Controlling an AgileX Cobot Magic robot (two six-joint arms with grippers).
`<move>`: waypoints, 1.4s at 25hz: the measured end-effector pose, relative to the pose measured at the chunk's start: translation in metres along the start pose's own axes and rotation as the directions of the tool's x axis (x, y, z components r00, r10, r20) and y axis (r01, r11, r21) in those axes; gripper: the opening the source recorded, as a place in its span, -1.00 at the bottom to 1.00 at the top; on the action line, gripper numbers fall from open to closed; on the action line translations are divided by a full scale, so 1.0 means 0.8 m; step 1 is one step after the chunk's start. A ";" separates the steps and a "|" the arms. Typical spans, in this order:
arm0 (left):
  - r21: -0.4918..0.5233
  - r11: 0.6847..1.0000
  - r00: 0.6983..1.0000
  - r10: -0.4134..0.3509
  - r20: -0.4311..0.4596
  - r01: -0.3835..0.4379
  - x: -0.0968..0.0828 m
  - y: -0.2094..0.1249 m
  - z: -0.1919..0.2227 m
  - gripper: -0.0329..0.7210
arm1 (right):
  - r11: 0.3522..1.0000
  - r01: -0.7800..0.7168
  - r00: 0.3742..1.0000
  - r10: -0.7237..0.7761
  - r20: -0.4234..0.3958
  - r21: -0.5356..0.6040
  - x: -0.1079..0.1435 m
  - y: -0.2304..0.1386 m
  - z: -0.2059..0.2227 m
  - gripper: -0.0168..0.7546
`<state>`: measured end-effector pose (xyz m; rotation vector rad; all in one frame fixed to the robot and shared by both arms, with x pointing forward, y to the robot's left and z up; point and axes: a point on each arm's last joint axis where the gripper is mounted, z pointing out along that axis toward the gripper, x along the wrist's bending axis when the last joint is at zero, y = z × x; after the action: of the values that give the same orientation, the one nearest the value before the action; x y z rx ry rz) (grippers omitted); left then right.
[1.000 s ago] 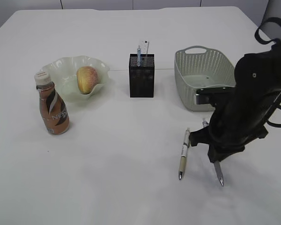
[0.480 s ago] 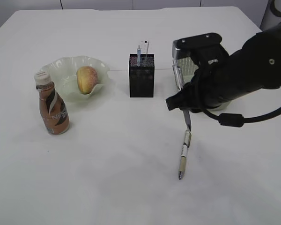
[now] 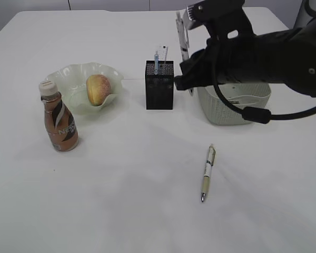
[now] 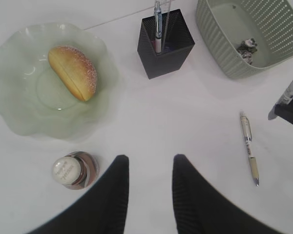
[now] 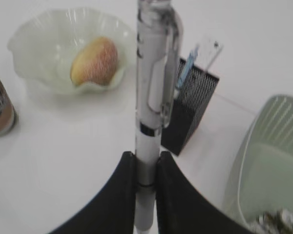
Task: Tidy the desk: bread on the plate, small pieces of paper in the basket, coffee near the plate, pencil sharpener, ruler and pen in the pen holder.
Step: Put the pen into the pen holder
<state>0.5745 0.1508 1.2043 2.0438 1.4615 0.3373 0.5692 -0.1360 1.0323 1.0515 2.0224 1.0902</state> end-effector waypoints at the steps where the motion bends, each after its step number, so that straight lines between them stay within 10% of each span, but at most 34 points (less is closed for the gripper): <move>1: 0.000 1.000 1.000 0.000 0.000 0.000 0.000 0.000 0.000 -0.32 | 0.999 0.003 1.000 -0.003 -0.001 -0.046 -0.001 0.008 0.000 -0.76; 35: -0.002 1.000 1.000 0.004 -0.012 -0.004 0.001 0.000 0.000 -0.32 | 0.957 -0.161 0.982 0.180 0.056 -0.243 -0.059 0.024 0.210 -0.76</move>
<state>0.5748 0.1519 1.2045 2.0469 1.4640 0.3524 0.7322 -0.1043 0.9753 1.1385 1.7147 1.3232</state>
